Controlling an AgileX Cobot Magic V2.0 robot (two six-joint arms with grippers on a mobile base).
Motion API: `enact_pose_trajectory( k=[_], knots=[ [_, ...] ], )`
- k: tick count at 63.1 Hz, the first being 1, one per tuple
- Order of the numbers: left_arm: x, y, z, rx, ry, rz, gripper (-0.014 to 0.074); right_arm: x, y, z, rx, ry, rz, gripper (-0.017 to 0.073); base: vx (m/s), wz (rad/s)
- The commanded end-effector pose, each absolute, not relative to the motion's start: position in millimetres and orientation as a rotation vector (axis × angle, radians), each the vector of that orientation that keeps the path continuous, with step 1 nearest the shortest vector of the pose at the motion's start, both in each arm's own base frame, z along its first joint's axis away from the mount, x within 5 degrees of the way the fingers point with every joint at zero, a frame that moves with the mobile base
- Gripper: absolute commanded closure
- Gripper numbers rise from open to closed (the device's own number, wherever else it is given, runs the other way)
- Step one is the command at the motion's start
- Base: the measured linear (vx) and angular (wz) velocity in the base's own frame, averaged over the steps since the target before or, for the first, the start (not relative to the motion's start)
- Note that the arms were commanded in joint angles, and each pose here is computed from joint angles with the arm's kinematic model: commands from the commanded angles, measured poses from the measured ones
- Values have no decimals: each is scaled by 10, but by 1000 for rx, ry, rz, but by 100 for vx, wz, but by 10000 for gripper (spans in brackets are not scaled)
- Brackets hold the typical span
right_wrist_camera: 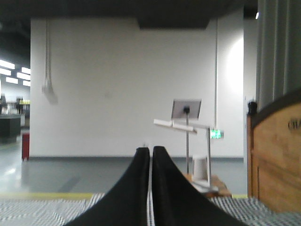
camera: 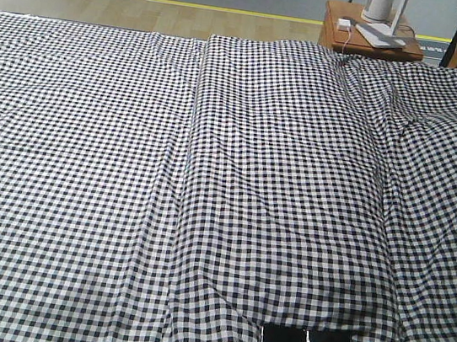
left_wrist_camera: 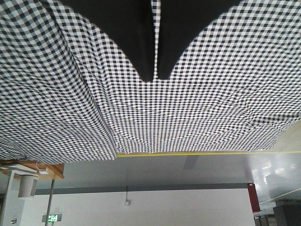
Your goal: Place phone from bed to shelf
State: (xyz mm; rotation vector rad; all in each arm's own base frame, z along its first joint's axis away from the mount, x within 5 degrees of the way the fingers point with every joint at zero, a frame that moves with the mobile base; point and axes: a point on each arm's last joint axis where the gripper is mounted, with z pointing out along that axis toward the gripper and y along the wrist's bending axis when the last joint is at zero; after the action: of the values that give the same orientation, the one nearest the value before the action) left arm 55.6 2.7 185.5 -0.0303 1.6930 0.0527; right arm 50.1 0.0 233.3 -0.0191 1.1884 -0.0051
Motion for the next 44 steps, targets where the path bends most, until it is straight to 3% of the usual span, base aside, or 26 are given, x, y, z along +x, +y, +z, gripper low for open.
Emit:
enact_pose_trajectory(
  k=[1,17,34,44],
  knots=[
    [558,29,1898,-38,1622,49,592,367,-8,2684,-19,989,-31,564,0,0],
    [558,29,1898,-38,1622,49,592,44,-44,3548,65,833,68,564,0,0],
    [558,29,1898,-38,1622,49,592,220,11,4342,26,1056,102,559,0,0],
    [558,29,1898,-38,1622,49,592,581,54,4524,-6,1299,111,535,0,0]
  ],
)
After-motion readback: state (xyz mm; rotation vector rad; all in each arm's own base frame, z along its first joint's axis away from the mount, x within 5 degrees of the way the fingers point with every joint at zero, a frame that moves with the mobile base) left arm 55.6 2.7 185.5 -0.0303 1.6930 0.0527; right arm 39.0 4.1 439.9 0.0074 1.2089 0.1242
